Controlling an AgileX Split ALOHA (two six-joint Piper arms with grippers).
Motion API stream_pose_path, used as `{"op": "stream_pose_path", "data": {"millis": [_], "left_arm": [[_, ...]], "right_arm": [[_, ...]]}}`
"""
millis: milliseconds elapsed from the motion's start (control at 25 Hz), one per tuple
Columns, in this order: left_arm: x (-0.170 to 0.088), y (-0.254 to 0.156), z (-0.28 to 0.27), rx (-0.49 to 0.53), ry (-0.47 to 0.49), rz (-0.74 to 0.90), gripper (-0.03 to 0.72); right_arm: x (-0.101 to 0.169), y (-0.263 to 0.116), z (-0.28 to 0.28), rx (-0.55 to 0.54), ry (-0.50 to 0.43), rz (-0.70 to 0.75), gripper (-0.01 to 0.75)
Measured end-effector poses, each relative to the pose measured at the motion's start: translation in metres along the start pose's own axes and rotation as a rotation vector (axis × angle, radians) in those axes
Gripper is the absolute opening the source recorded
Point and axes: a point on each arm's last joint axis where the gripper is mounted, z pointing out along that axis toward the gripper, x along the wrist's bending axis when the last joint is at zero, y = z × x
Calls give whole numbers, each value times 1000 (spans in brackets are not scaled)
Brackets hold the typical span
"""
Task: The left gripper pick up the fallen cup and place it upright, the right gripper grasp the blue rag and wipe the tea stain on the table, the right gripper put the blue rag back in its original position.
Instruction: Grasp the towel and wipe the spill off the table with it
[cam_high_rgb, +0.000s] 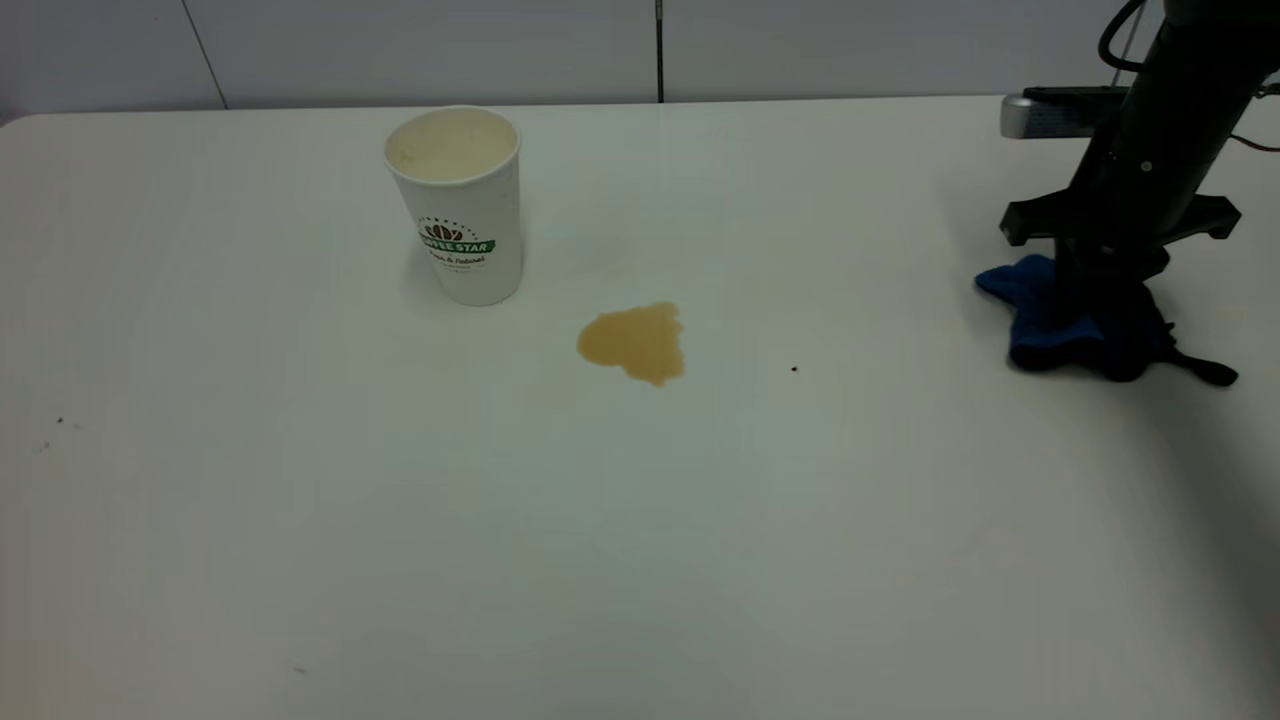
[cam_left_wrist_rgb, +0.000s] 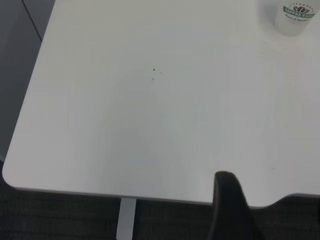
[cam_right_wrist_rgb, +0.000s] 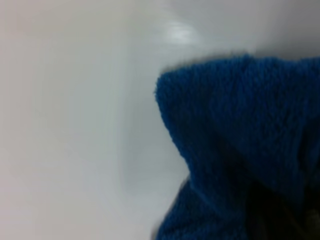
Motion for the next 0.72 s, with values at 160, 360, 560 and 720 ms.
{"op": "stream_pose_path", "data": {"millis": [160,360,560,720], "left_arm": [[0,0,0,0,0,0,452],[0,0,0,0,0,0,452],[0,0,0,0,0,-1,452],[0,0,0,0,0,-1,452]], "right_arm": [[38,0,4,8,98,-30,62],[112,-8,10,32,170,-142,62],[194,-30,15,57,198,-269,62],[240,-46,17,37,201,-330,62]]}}
